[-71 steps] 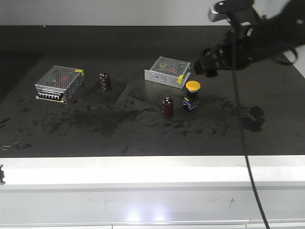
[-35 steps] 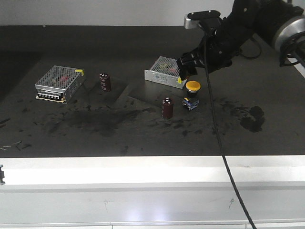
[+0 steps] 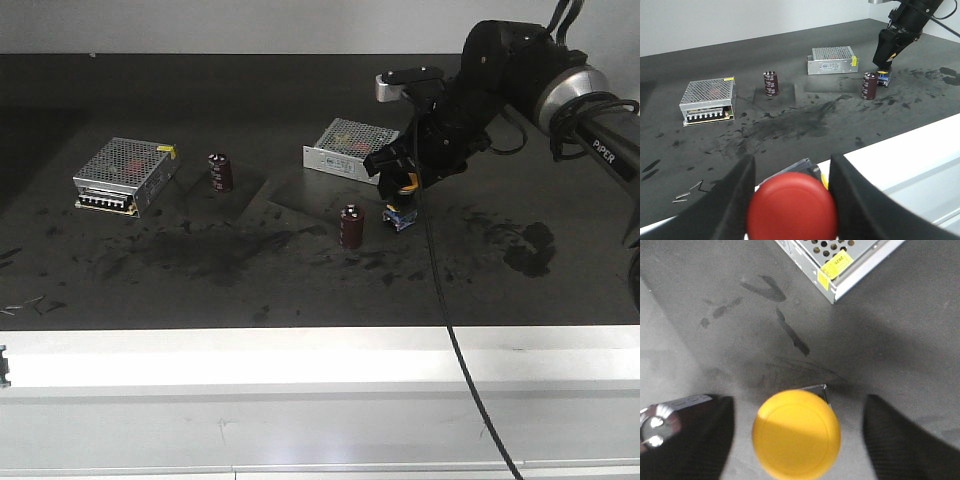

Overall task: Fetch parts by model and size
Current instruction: 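Close the right gripper on the yellow button and lift it back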

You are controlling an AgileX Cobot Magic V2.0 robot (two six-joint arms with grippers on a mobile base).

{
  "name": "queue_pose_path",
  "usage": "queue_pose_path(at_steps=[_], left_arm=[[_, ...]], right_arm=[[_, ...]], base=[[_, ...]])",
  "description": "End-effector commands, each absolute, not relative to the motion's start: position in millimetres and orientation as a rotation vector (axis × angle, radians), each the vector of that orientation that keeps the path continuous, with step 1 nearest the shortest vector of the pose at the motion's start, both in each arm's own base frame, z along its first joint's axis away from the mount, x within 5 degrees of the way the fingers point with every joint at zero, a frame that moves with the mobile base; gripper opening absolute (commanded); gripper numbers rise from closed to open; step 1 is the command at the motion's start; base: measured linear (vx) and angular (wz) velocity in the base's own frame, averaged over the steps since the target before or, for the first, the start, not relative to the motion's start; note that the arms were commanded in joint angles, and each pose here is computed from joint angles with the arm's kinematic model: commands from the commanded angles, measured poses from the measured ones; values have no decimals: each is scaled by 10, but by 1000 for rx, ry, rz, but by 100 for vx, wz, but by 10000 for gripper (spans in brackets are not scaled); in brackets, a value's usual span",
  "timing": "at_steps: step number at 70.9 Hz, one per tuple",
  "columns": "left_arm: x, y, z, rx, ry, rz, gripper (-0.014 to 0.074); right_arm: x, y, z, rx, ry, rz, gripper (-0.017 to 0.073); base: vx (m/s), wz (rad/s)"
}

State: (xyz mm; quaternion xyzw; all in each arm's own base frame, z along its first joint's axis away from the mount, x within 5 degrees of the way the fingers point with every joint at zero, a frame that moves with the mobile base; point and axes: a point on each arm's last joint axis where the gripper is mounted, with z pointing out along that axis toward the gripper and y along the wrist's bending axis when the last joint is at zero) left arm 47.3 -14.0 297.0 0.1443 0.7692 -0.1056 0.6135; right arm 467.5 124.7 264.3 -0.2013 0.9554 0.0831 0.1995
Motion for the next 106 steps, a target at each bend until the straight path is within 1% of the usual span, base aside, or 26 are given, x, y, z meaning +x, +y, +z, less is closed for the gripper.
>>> queue_pose_path(at_steps=[1, 3, 4, 6, 9, 15, 25, 34, 42, 55, 69, 84, 106], left_arm=[[475, -153, 3127, 329, 1669, -267, -7], [475, -153, 3127, 329, 1669, -267, -7], [475, -153, 3127, 329, 1669, -267, -7], [475, -153, 3127, 329, 1669, -267, -7], [475, -153, 3127, 329, 1669, -267, -7], [475, -153, 3127, 329, 1669, -267, -7], [475, -153, 3127, 329, 1669, -267, -7], [475, -153, 3127, 329, 1669, -267, -7], [475, -153, 3127, 329, 1669, -267, -7], [475, -153, 3127, 329, 1669, -267, -7], [475, -153, 3127, 329, 1669, -267, -7], [475, -153, 3127, 329, 1669, -267, -7], [475, -153, 3127, 329, 1669, -267, -7]], right_arm=[[4610, 1222, 3052, -540, 2558, 241, 211], [4606, 1222, 3050, -541, 2561, 241, 154], [4604, 1222, 3049, -542, 2564, 241, 139], [4603, 1221, 3048, -544, 2565, 241, 66], [4597, 1220, 3060, -544, 2563, 241, -16], [4569, 1203, 3151, -538, 2542, 240, -13], [4439, 1171, 3468, -526, 2460, 235, -9], [4239, 1116, 3754, -489, 2347, 228, -6], [3997, 1051, 3852, -460, 2286, 221, -6], [3434, 900, 4014, -412, 2150, 204, -6], [2735, 720, 4027, -369, 1988, 186, -6], [1920, 518, 3907, -336, 1871, 181, -6], [965, 289, 3598, -252, 1631, 220, -6]], base=[[0, 0], [0, 0], [0, 0], [0, 0], [0, 0], [0, 0], [0, 0], [0, 0], [0, 0], [0, 0], [0, 0], [0, 0], [0, 0]])
